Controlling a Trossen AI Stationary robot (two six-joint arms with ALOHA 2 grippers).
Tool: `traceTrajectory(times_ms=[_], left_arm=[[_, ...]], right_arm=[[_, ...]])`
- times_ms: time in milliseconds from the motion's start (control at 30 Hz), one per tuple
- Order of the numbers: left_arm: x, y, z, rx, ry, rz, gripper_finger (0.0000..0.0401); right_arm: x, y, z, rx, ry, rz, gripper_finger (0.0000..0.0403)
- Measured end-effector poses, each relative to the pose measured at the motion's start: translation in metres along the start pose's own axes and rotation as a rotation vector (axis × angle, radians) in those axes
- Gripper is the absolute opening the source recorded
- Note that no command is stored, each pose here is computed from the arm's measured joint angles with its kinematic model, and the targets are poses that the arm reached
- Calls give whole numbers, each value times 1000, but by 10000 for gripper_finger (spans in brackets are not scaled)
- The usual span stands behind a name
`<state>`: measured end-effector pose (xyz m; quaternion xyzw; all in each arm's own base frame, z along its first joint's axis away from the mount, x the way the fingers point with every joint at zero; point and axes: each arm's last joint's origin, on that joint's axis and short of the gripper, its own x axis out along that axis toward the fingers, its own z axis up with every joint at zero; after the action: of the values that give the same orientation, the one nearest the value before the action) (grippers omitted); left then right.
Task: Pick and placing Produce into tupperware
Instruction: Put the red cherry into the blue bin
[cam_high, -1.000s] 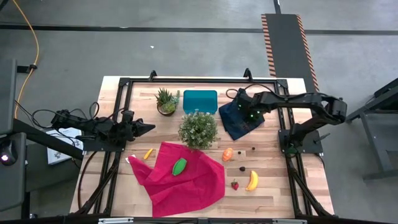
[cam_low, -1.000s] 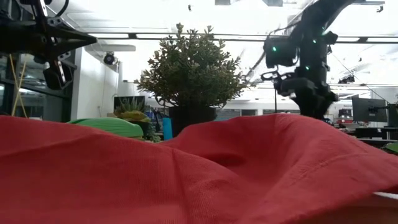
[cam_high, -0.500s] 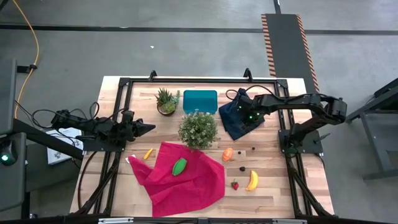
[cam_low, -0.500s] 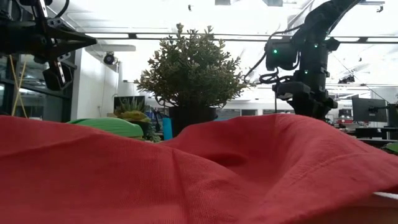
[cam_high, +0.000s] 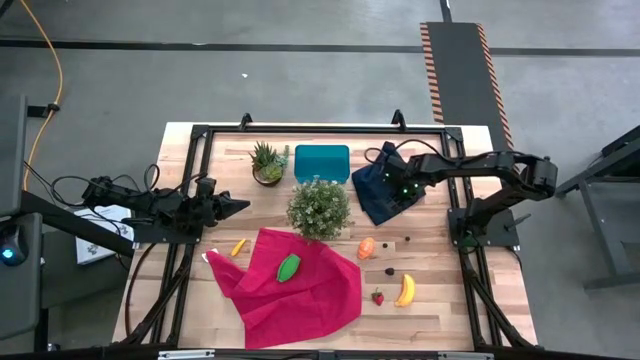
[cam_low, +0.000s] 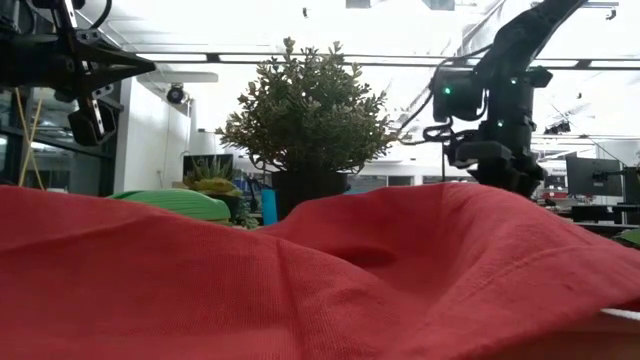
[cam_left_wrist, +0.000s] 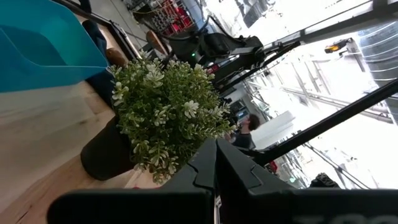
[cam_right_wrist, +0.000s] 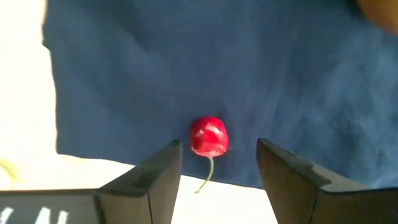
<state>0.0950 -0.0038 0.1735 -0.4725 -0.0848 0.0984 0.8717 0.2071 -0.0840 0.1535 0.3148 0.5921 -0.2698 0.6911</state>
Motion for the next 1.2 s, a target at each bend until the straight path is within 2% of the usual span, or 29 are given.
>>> traceTrajectory(times_ms=[300,633,1200], left_arm=[[0,0,0,0,0,0,1],[0,0,0,-1,0,0,1],[0,0,0,-1,5,-4,1]], right_arm=[[1,2,4,-7,-45,25,178],[1,2,5,-24,-60,21,177],[13,-5,-6,-16,-15,27,177]])
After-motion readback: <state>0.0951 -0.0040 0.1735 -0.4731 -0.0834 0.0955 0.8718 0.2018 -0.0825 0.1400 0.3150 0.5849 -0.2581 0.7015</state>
